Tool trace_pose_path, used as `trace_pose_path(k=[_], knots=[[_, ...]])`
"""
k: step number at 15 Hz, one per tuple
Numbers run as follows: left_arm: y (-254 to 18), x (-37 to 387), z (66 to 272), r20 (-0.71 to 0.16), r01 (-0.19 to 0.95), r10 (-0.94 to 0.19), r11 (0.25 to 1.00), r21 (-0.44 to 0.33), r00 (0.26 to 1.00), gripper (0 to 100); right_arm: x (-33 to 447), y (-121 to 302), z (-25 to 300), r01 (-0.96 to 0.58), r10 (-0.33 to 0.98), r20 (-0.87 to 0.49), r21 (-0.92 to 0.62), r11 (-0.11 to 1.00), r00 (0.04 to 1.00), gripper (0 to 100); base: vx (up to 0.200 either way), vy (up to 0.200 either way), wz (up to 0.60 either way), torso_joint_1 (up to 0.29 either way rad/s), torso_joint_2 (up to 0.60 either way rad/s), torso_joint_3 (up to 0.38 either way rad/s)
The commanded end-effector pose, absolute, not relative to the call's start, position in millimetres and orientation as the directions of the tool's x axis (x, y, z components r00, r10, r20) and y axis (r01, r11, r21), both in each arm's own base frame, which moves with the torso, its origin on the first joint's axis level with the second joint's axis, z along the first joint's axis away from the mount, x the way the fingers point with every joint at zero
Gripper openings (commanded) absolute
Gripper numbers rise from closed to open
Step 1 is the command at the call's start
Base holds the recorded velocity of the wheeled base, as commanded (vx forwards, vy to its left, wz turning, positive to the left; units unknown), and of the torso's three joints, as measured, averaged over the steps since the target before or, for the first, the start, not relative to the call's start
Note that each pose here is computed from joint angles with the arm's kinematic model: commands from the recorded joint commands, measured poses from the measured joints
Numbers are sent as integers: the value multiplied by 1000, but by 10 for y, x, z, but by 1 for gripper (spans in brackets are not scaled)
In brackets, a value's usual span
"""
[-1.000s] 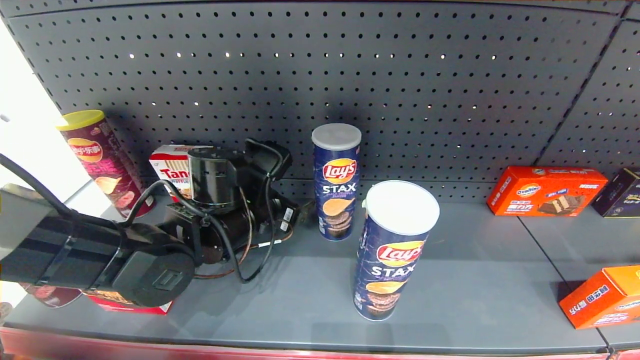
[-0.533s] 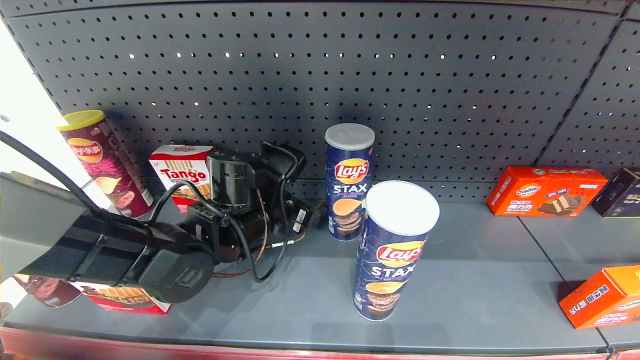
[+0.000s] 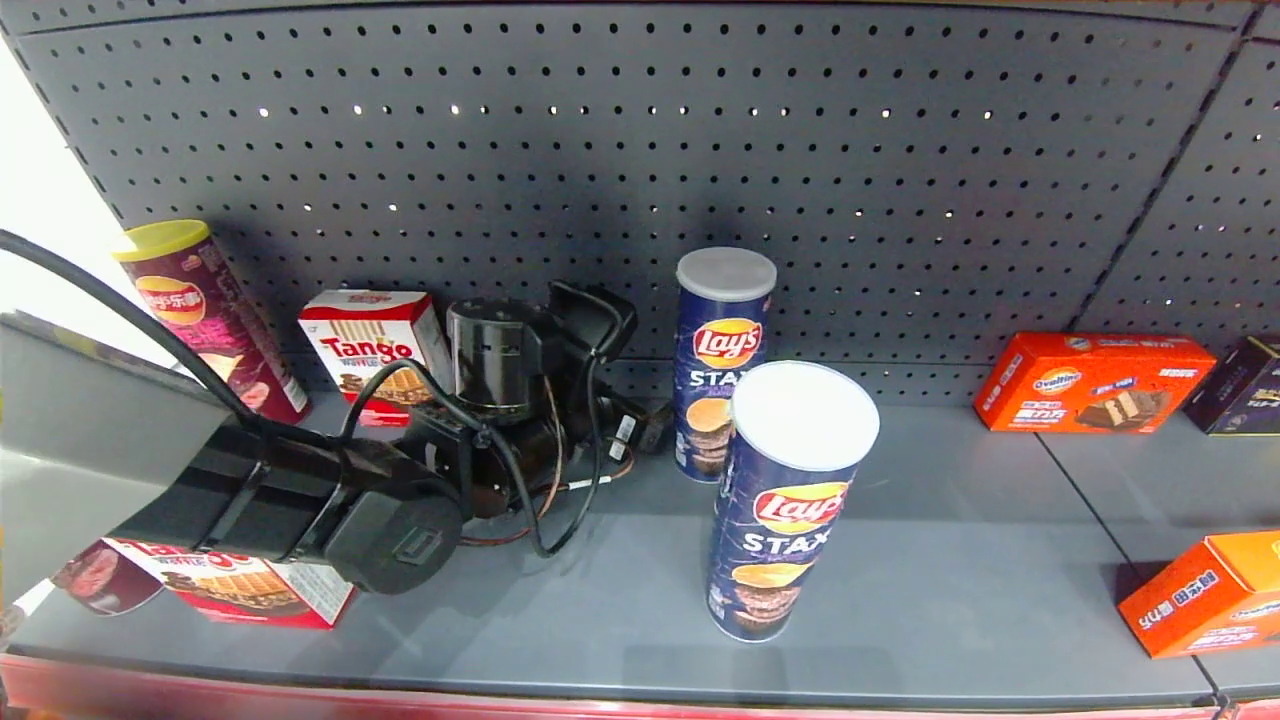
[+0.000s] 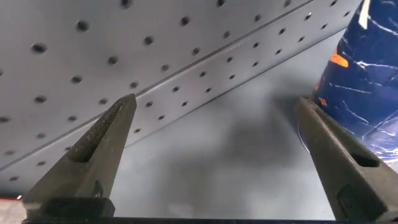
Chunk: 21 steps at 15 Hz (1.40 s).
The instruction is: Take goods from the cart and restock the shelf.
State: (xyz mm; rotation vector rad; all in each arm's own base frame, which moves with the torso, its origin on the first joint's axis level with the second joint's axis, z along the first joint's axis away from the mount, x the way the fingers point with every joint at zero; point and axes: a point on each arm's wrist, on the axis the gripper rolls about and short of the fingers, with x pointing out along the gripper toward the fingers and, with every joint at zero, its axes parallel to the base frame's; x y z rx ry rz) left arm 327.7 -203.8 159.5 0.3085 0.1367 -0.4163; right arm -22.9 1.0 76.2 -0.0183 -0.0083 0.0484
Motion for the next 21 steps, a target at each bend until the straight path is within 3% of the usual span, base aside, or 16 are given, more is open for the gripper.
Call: trace_pose_path(k=[1, 13, 20, 21], knots=[[-2064, 3297, 1577, -194, 419, -378, 868, 266, 905, 100, -228, 10, 763, -49, 49, 8, -19, 999, 999, 100, 0, 0, 0, 0, 0, 0], [-2169, 3316, 1595, -191, 433, -393, 861, 266, 899, 100, -228, 10, 763, -49, 49, 8, -19, 999, 999, 100, 0, 0, 0, 0, 0, 0], [-1838, 2975, 1999, -109, 395, -379, 882, 257, 919, 100, -228, 10, 763, -49, 49, 8, -19, 999, 999, 100, 0, 0, 0, 0, 0, 0], [-1775, 2874, 2194, -53, 383, -382, 890, 249, 923, 100, -228, 10, 763, -49, 49, 8, -19, 999, 999, 100, 0, 0, 0, 0, 0, 0]])
